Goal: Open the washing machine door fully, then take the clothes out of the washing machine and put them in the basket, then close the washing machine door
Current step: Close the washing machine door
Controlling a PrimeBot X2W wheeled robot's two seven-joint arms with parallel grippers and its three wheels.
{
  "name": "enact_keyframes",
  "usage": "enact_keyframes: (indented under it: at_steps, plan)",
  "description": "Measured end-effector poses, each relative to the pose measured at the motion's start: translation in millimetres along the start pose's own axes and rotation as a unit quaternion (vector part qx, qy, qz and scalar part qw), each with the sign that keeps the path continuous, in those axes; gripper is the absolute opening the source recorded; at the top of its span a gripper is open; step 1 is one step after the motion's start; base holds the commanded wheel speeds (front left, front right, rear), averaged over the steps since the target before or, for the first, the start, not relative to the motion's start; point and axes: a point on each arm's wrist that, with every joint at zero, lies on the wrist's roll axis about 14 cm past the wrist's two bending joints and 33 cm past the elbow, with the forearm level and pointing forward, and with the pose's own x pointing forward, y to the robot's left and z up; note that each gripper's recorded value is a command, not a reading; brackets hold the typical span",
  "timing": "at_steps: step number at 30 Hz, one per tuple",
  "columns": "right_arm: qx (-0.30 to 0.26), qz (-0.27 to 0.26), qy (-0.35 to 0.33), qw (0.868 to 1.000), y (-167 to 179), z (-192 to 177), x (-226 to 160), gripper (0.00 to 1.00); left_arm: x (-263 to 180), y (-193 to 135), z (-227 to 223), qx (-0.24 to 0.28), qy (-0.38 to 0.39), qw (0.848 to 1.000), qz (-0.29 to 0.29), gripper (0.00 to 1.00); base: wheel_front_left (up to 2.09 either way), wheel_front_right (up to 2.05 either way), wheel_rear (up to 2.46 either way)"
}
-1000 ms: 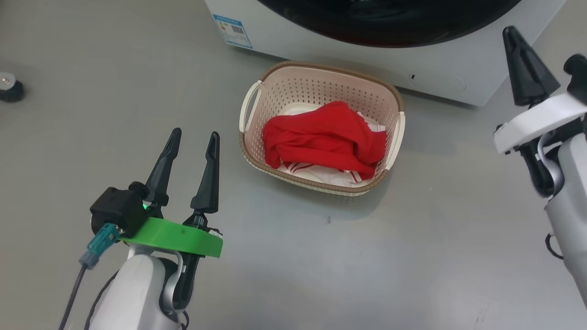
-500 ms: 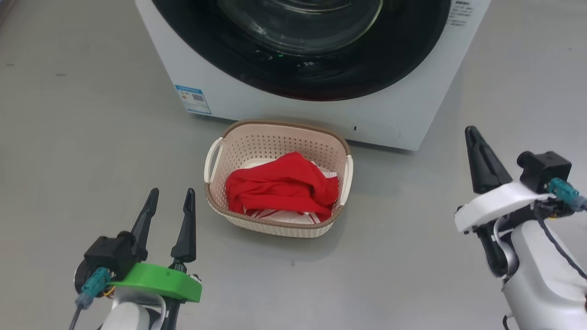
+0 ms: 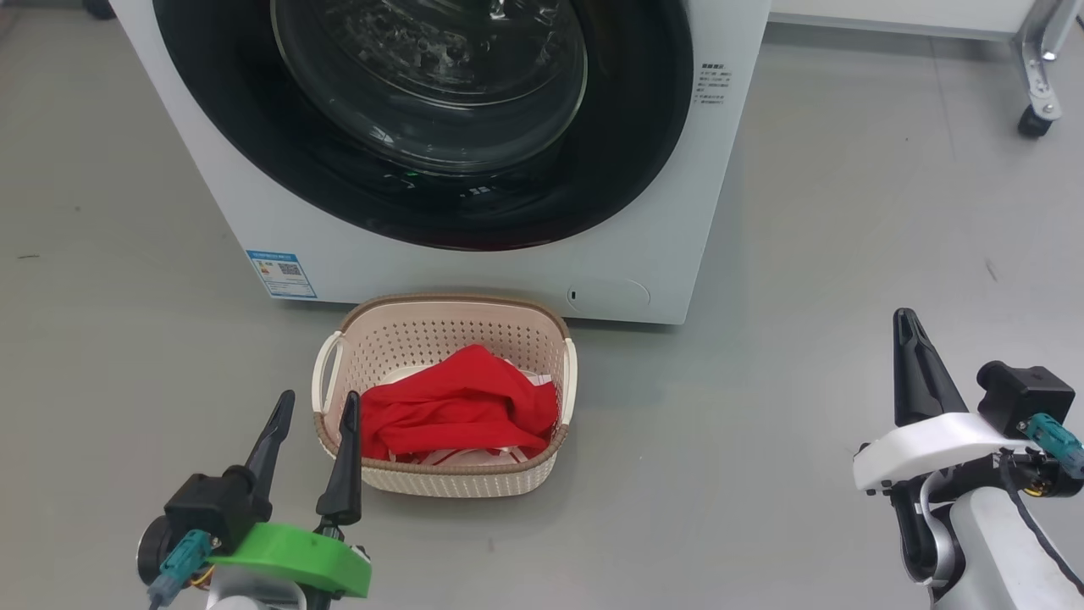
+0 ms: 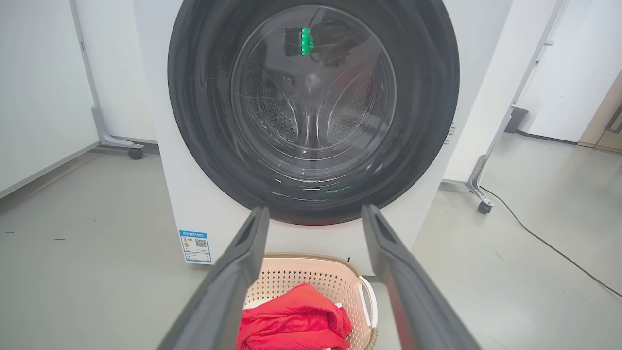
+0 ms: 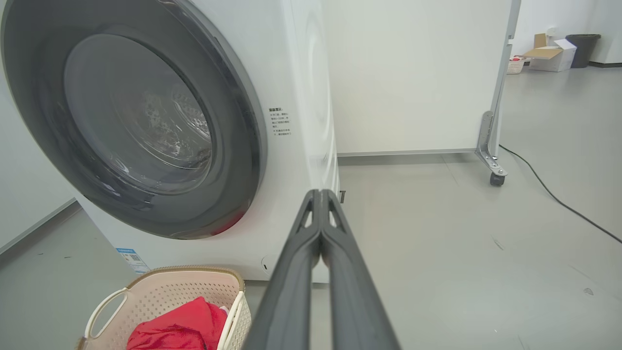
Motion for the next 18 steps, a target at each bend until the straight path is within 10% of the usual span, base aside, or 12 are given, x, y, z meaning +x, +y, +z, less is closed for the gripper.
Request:
enact_keyframes:
  at_steps: [2,4,5,18]
  plan:
    - [0.001,-0.005,-0.008,1.0,-2,5,-5,0.0,-1,-4,-1,-0.001,0.001,1.0,-0.005,1.0,0.0,0.0,0.0]
    - [-0.001,-0.01,-0.018,1.0,-3,11,-9,0.45,1,-8,1,-0.001,-0.002,1.0,-0.013,1.0,0.0,0.0,0.0]
    - [-0.002,-0.012,-0.022,1.0,-4,13,-10,1.0,1,-11,1,-0.001,-0.002,1.0,-0.017,1.0,0.0,0.0,0.0]
    - [-0.011,-0.023,-0.032,0.999,-6,17,-25,1.0,3,-17,-2,-0.007,0.001,1.0,-0.026,1.0,0.0,0.0,0.0]
